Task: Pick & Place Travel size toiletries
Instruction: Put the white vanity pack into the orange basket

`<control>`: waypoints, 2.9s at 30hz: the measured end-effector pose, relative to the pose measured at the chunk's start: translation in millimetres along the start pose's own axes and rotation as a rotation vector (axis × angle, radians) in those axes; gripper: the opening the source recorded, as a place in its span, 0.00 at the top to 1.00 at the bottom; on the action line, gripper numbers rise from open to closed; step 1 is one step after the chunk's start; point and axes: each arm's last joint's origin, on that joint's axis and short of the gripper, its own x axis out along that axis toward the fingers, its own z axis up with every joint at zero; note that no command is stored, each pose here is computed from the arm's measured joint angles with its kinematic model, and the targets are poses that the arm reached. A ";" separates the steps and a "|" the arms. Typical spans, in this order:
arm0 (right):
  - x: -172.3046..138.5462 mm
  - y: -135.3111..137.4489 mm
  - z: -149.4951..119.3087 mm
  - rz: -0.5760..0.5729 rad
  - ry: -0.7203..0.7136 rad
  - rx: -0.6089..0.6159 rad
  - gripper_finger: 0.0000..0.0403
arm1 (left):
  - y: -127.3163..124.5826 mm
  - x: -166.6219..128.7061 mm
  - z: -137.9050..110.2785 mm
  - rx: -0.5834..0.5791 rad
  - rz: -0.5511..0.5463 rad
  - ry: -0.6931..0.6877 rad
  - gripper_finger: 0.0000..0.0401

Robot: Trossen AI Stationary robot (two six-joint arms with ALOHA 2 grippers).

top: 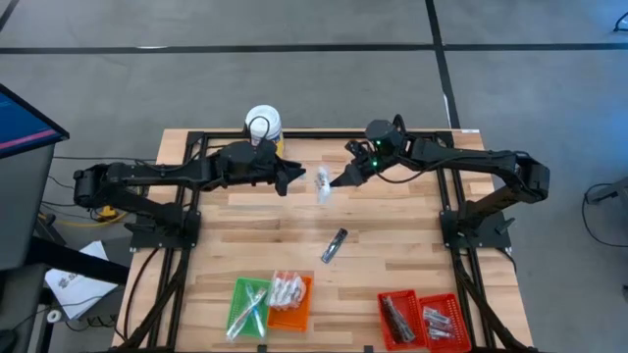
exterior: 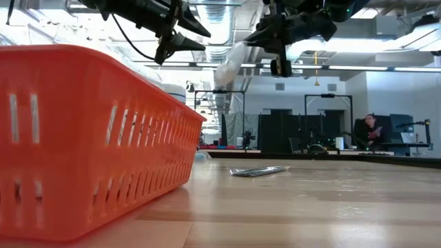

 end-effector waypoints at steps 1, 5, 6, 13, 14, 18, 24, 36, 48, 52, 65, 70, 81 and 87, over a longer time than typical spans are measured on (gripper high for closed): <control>0.0 0.7 0.6 0.006 -0.006 -0.003 1.00 | 0.0 0.0 -0.1 0.000 0.000 0.001 0.63; 0.0 1.4 1.4 0.013 -0.013 -0.010 1.00 | -0.1 0.0 -0.1 0.000 -0.003 0.003 0.63; 0.0 1.4 1.4 0.013 -0.013 -0.010 1.00 | -0.1 0.0 -0.1 0.000 -0.003 0.003 0.63; -0.5 6.6 1.7 0.125 0.047 -0.105 1.00 | 3.5 0.3 2.2 -0.002 0.004 -0.002 0.63; -0.7 7.7 1.2 0.158 0.071 -0.130 1.00 | 6.0 0.6 3.8 -0.027 -0.003 0.003 0.63; -1.7 11.0 -2.5 0.283 0.180 -0.180 1.00 | 19.8 1.3 13.5 -0.111 -0.146 0.084 0.63; -2.6 15.8 -7.9 0.432 0.305 -0.231 1.00 | 29.1 2.3 22.9 -0.181 -0.430 0.222 0.63; 7.5 39.8 -20.4 0.574 0.410 -0.247 1.00 | 10.3 35.3 25.7 -0.196 -0.856 0.393 0.63; 12.2 48.8 -21.6 0.545 0.349 -0.231 1.00 | -3.3 47.9 16.3 0.096 -0.872 0.154 0.57; 12.7 49.7 -22.4 0.546 0.353 -0.222 1.00 | -4.0 48.7 16.2 0.088 -0.840 0.131 0.51; 12.7 48.4 -20.3 0.519 0.316 -0.216 1.00 | -16.6 48.0 8.0 -0.001 -0.859 0.194 0.40; 12.8 48.4 -20.3 0.515 0.312 -0.216 1.00 | -23.6 47.7 3.6 0.002 -0.858 0.190 0.41; 12.9 48.0 -19.4 0.500 0.288 -0.218 1.00 | -25.6 47.7 2.1 0.000 -0.855 0.190 0.52; 12.5 46.9 -17.8 0.483 0.265 -0.218 1.00 | -25.5 47.8 2.0 -0.001 -0.854 0.191 0.66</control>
